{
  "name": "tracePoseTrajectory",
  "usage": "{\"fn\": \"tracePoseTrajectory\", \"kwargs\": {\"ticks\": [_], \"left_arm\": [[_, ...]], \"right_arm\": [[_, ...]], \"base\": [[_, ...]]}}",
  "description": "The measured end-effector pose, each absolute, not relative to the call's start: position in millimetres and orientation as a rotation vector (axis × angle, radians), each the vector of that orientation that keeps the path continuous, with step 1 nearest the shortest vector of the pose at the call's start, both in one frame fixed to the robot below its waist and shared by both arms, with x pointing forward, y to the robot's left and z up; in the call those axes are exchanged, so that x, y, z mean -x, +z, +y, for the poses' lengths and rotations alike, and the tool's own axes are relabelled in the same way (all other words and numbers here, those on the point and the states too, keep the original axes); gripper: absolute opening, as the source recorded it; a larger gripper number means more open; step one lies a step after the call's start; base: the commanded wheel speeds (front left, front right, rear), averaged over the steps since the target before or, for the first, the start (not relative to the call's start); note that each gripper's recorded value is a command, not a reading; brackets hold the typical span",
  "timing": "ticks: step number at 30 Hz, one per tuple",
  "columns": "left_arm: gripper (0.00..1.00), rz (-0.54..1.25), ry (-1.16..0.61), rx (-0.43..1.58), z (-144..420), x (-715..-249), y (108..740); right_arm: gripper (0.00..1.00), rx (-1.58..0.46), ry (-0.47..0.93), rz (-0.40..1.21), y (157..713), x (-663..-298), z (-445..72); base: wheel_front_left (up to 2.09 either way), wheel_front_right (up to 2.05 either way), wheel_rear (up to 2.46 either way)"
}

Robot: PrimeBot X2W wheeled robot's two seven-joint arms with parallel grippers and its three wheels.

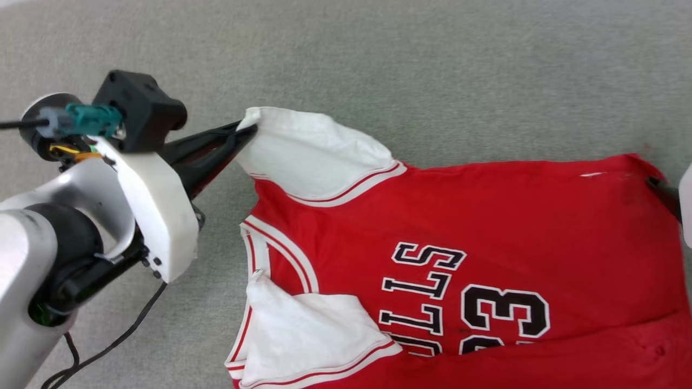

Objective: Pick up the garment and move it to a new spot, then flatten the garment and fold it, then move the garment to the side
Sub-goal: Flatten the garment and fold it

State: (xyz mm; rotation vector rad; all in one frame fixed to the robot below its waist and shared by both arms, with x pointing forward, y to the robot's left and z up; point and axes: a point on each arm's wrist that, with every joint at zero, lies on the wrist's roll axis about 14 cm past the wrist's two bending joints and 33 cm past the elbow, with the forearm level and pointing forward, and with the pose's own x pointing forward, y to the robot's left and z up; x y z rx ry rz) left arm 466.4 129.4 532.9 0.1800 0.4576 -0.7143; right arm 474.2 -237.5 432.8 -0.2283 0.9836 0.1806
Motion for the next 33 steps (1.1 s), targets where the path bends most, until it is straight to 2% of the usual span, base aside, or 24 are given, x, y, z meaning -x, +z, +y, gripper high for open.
{"fn": "tracePoseTrajectory", "kwargs": {"ticks": [12,13,15,23,33], "left_arm": [[0.00,0.499,-0.722,-0.160,130.3,-451.8,503.9],[0.00,0.504,-0.722,-0.158,130.6,-450.9,502.4],[0.00,0.512,-0.719,-0.156,131.9,-449.4,499.5],[0.00,0.504,-0.707,-0.151,134.6,-446.0,500.8],[0.00,0.465,-0.653,-0.157,143.8,-429.4,516.9]], "right_arm": [[1.00,0.266,0.222,1.171,366.7,-488.5,-214.4],[0.95,0.268,0.221,1.178,363.0,-488.9,-214.4],[0.00,0.263,0.228,1.181,357.6,-490.2,-211.6],[0.00,0.153,0.213,1.086,365.9,-498.7,-211.6],[0.00,0.065,0.154,0.890,429.6,-490.2,-236.3]], "base": [[0.00,0.00,0.00],[0.00,0.00,0.00],[0.00,0.00,0.00],[0.00,0.00,0.00],[0.00,0.00,0.00]]}}
